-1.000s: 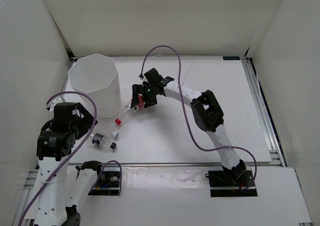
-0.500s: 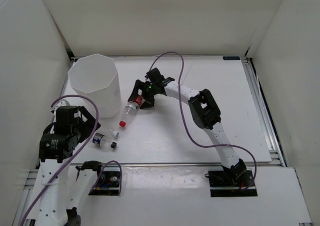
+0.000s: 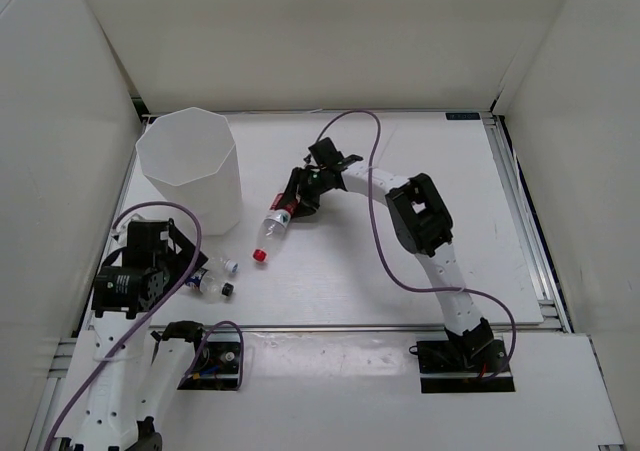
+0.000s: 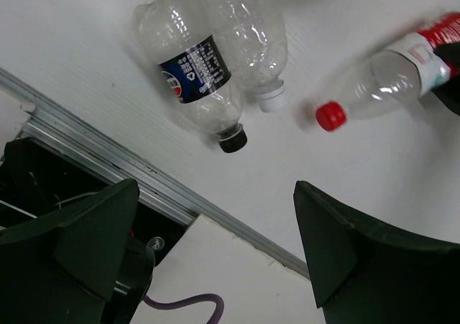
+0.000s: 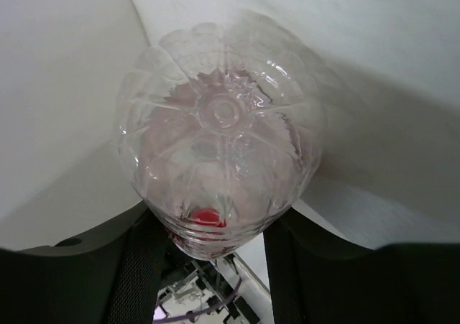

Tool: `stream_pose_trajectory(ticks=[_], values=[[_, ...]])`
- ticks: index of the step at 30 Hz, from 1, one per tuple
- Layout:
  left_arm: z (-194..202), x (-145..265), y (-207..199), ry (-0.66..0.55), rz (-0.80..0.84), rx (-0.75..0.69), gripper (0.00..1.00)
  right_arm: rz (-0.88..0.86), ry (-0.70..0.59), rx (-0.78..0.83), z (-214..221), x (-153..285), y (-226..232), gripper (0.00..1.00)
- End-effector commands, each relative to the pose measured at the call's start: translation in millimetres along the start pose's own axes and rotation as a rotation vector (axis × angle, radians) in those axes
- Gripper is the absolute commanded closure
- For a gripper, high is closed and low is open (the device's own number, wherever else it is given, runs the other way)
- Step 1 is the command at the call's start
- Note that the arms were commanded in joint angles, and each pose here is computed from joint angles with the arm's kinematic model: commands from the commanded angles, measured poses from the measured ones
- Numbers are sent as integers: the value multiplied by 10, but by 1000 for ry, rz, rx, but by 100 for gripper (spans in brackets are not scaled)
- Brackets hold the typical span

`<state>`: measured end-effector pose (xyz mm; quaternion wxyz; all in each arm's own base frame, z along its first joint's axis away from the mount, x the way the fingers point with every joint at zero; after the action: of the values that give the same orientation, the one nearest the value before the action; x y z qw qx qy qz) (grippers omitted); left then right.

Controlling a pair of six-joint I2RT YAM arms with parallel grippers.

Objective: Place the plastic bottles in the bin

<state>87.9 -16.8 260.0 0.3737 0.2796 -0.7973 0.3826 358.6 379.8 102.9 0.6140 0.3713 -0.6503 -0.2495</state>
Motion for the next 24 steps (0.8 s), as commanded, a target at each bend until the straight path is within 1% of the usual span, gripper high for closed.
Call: stream_pose_trajectory(ticks=[1, 3, 4, 6, 9, 11, 12, 13, 14, 15, 16, 17, 18, 19, 20, 21, 22, 23, 24], values=[[122, -64, 135, 53, -94, 44, 0, 0, -19, 70, 118, 500, 209, 64], [130, -120, 139, 52, -115, 54, 0, -9, -50, 105, 119, 703, 276, 69], [140, -152, 159, 47, -133, 61, 0, -29, -78, 144, 141, 866, 437, 71], [143, -197, 150, 43, -150, 84, 0, -44, -121, 174, 120, 1080, 545, 73], [190, -265, 182, 55, -180, 119, 0, -118, -243, 296, 54, 1532, 1096, 77], [220, -349, 194, 72, -218, 121, 0, -147, -351, 370, 3, 1789, 1459, 77], [220, -359, 190, 76, -226, 119, 0, -174, -424, 430, -35, 1940, 1748, 77], [238, -405, 203, 91, -256, 112, 0, -194, -484, 489, -40, 1991, 1953, 77], [248, -455, 208, 102, -272, 91, 0, -197, -595, 560, -65, 2130, 2258, 77], [247, -454, 212, 103, -272, 80, 0, -154, -619, 555, -137, 2061, 2192, 77], [266, -491, 214, 122, -281, 69, 0, -192, -699, 627, -109, 2206, 2513, 77], [266, -492, 214, 122, -282, 69, 0, -193, -751, 656, -137, 2227, 2624, 77], [265, -490, 219, 124, -281, 57, 0, -184, -786, 674, -203, 2149, 2670, 77], [263, -489, 224, 125, -280, 45, 0, -186, -826, 739, -170, 2108, 2795, 77], [263, -489, 224, 125, -280, 44, 0, -178, -938, 765, -211, 2179, 2926, 77], [248, -461, 222, 119, -261, 24, 0, -176, -973, 790, -192, 2075, 3002, 77], [247, -460, 225, 121, -261, 15, 0, -160, -1006, 807, -232, 1985, 3004, 73], [246, -449, 233, 117, -252, 8, 0, -143, -1082, 843, -320, 1927, 3047, 73], [232, -422, 227, 109, -235, 0, 0, -144, -1107, 867, -344, 1883, 3086, 71]])
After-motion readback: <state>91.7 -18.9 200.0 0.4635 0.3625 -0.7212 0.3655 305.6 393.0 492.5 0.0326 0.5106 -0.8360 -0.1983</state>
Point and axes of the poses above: each gripper's point midway between its finger pads, its own x axis back along the fingers, its own y axis along the line the jaws close on, z = x × y, the point moved 9 cm from there along x, back along the fingers, and after that the axes turned 15 degrees about x, right-handed, at the moved point
